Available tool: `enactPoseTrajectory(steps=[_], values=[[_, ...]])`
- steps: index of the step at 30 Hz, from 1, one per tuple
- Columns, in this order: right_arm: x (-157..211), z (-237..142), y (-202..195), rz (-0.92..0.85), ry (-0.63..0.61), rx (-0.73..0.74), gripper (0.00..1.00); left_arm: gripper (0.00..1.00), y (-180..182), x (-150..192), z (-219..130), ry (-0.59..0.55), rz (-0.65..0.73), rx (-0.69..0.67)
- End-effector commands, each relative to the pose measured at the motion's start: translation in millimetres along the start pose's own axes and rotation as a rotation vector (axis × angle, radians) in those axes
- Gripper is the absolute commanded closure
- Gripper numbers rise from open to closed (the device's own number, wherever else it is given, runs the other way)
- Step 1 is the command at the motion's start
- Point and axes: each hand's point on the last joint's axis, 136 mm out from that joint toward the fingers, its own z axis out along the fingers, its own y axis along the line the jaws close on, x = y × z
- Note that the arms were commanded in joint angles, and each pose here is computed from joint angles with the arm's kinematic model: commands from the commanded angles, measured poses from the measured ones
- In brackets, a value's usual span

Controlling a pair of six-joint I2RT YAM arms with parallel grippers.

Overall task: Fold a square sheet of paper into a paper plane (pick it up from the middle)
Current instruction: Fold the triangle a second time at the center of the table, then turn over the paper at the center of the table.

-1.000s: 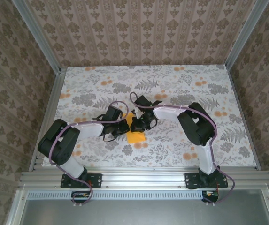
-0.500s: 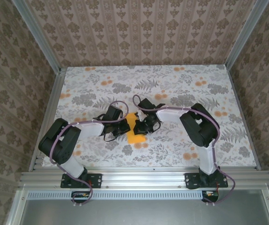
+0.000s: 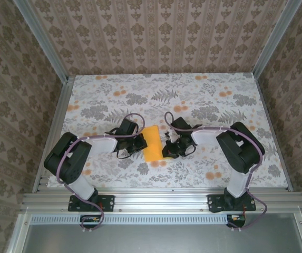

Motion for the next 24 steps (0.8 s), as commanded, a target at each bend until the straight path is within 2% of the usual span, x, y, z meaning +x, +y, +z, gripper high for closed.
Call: enactPoseTrajectory(steps=[1, 5, 11, 15, 21, 24], values=[[38, -7, -36, 0.121, 0.091, 0.134, 0.9, 1.0, 54, 11, 4, 0.025, -0.037, -0.205], [10, -31, 1, 0.052, -0.033, 0.06, 0.87, 0.94, 21, -1, -4, 0.004, 0.002, -0.113], [-28, -58, 30, -0.058, -0.201, 0.109, 0.71, 0.63, -32, -19, -44, -0.079, 0.048, 0.027], [-49, -53, 42, -0.114, -0.226, 0.153, 0.67, 0.5, -27, -14, -59, -0.096, 0.019, 0.04], [-68, -30, 53, -0.138, -0.191, 0.148, 0.68, 0.42, 0, 6, -64, -0.08, -0.05, 0.024], [-71, -19, 53, -0.129, -0.167, 0.136, 0.72, 0.4, 4, 15, -64, -0.056, -0.062, 0.039]])
